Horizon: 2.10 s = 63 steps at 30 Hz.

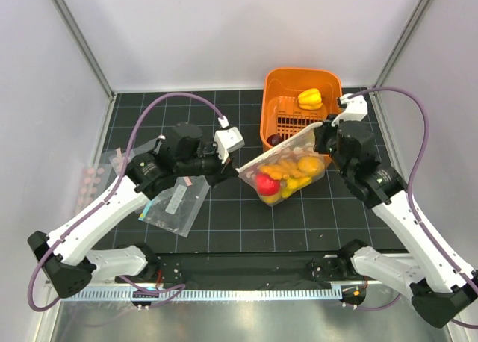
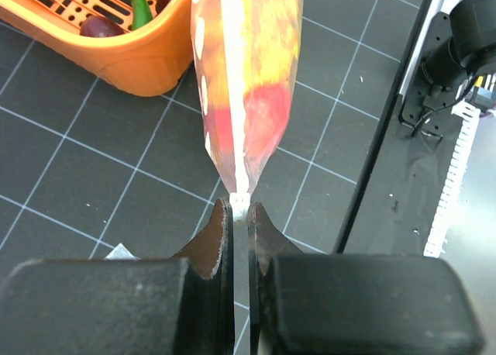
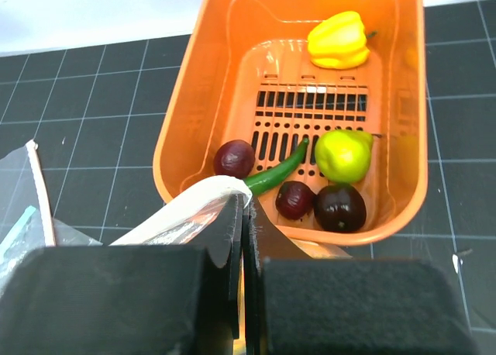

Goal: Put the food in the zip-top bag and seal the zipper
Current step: Zip the zipper food storage bag at the center of the board, then place the zipper food storage bag at the center of the board, then reset both arms

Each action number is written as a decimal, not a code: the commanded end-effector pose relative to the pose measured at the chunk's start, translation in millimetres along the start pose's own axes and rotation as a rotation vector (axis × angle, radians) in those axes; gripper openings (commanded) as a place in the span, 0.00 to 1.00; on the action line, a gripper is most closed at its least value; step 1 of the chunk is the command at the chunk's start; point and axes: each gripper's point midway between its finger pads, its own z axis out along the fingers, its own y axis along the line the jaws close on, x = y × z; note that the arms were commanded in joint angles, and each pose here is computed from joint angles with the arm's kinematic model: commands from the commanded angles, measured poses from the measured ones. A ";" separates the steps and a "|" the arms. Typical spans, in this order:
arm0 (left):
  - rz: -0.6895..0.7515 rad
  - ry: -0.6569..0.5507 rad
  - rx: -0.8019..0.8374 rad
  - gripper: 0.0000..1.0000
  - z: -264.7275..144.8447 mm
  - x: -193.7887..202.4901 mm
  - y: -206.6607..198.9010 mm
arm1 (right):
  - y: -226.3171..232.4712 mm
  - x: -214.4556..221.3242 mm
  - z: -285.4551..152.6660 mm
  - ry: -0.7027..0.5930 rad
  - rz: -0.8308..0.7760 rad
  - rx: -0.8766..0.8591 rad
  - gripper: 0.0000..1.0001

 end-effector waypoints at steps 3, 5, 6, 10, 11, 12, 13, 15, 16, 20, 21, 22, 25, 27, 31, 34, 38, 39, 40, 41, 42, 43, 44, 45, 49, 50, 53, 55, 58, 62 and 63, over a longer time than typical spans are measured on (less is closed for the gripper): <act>-0.062 0.120 -0.046 0.00 -9.9 30.5 2.4 | -61.6 -35.0 -16.8 -0.182 0.074 0.308 0.01; -0.062 0.124 -0.055 0.00 -8.8 31.3 4.4 | -65.3 -30.3 -16.3 -0.169 0.064 0.328 0.01; -0.063 0.131 -0.071 0.00 -8.9 32.7 7.2 | -69.5 -28.9 -16.8 -0.170 0.065 0.355 0.01; -0.064 0.136 -0.093 0.00 -8.1 33.6 12.2 | -79.5 -22.1 -16.5 -0.164 0.070 0.405 0.01; -0.065 0.138 -0.093 0.00 -8.0 33.6 12.2 | -80.7 -18.6 -15.9 -0.157 0.068 0.411 0.01; -0.064 0.139 -0.096 0.00 -8.3 34.1 12.9 | -82.6 -16.3 -16.2 -0.154 0.070 0.420 0.01; -0.064 0.140 -0.100 0.00 -8.4 34.2 13.7 | -85.0 -15.0 -15.9 -0.155 0.079 0.429 0.01; -0.072 0.150 -0.114 0.00 -9.1 37.2 16.5 | -90.3 -7.2 -14.8 -0.137 0.085 0.450 0.01; -0.074 0.155 -0.124 0.00 -9.7 39.2 17.9 | -95.5 -6.0 -14.1 -0.135 0.102 0.466 0.01; -0.092 0.167 -0.146 0.00 -8.8 45.2 21.8 | -105.1 0.8 -15.4 -0.117 0.109 0.490 0.01; -0.093 0.167 -0.148 0.00 -8.4 45.2 22.2 | -106.1 2.0 -16.3 -0.115 0.106 0.492 0.01; -0.092 0.165 -0.152 0.00 -8.4 43.5 23.3 | -107.6 5.2 -16.6 -0.112 0.102 0.494 0.01; -0.089 0.167 -0.157 0.00 -5.4 39.8 26.0 | -109.9 12.5 -19.5 -0.106 0.100 0.492 0.01; -0.084 0.166 -0.156 0.00 -2.8 32.9 28.2 | -103.7 18.6 -16.7 -0.086 0.092 0.446 0.01; -0.069 0.150 -0.176 0.00 1.9 17.1 36.4 | -84.6 34.2 -11.2 -0.026 0.092 0.325 0.01; -0.066 0.139 -0.215 0.00 11.7 6.9 49.6 | -86.3 35.5 -12.4 -0.037 0.096 0.325 0.09; -0.093 0.128 -0.274 0.23 25.9 -7.1 68.0 | -92.6 31.2 -15.3 -0.062 0.091 0.357 0.87; -0.096 0.112 -0.312 0.36 24.7 -15.6 75.1 | -94.3 30.7 -15.6 -0.064 0.090 0.367 0.93; -0.109 0.094 -0.333 0.50 27.0 -20.4 80.3 | -94.5 29.9 -16.0 -0.067 0.090 0.370 0.96; -0.133 0.073 -0.340 0.63 26.5 -25.2 80.9 | -96.0 28.0 -16.4 -0.074 0.092 0.378 0.99; -0.135 0.047 -0.348 0.68 23.8 -32.7 81.7 | -98.9 22.5 -18.7 -0.091 0.093 0.397 1.00; -0.137 0.008 -0.370 0.78 20.8 -42.1 85.3 | -100.1 18.0 -20.0 -0.105 0.101 0.407 1.00; -0.156 -0.036 -0.384 0.83 13.2 -51.2 84.6 | -100.8 16.8 -19.8 -0.102 0.100 0.418 1.00; -0.162 -0.062 -0.428 0.87 6.6 -55.1 90.1 | -101.3 4.7 -22.8 -0.127 0.116 0.430 1.00; -0.276 -0.270 -0.670 1.00 -37.4 -82.9 118.5 | -96.6 -8.0 -21.1 -0.088 0.171 0.465 0.99; -0.340 -0.341 -0.702 1.00 -53.4 -90.6 118.7 | -94.2 -6.7 -15.0 -0.060 0.168 0.474 1.00; -0.445 -0.441 -0.814 1.00 -76.7 -89.9 129.5 | -90.5 -23.5 -19.7 -0.058 0.200 0.485 1.00; -0.535 -0.508 -0.843 1.00 -91.9 -88.7 128.9 | -90.0 -33.2 -22.7 -0.074 0.210 0.488 1.00; -0.649 -0.548 -0.869 1.00 -100.4 -70.1 126.3 | -90.0 -41.8 -28.8 -0.109 0.240 0.480 1.00; -0.709 -0.565 -0.862 1.00 -106.8 -48.5 119.0 | -95.0 -41.5 -37.7 -0.133 0.253 0.487 1.00; -0.719 -0.554 -0.869 1.00 -104.7 -39.1 118.8 | -99.2 -37.0 -39.0 -0.130 0.233 0.502 1.00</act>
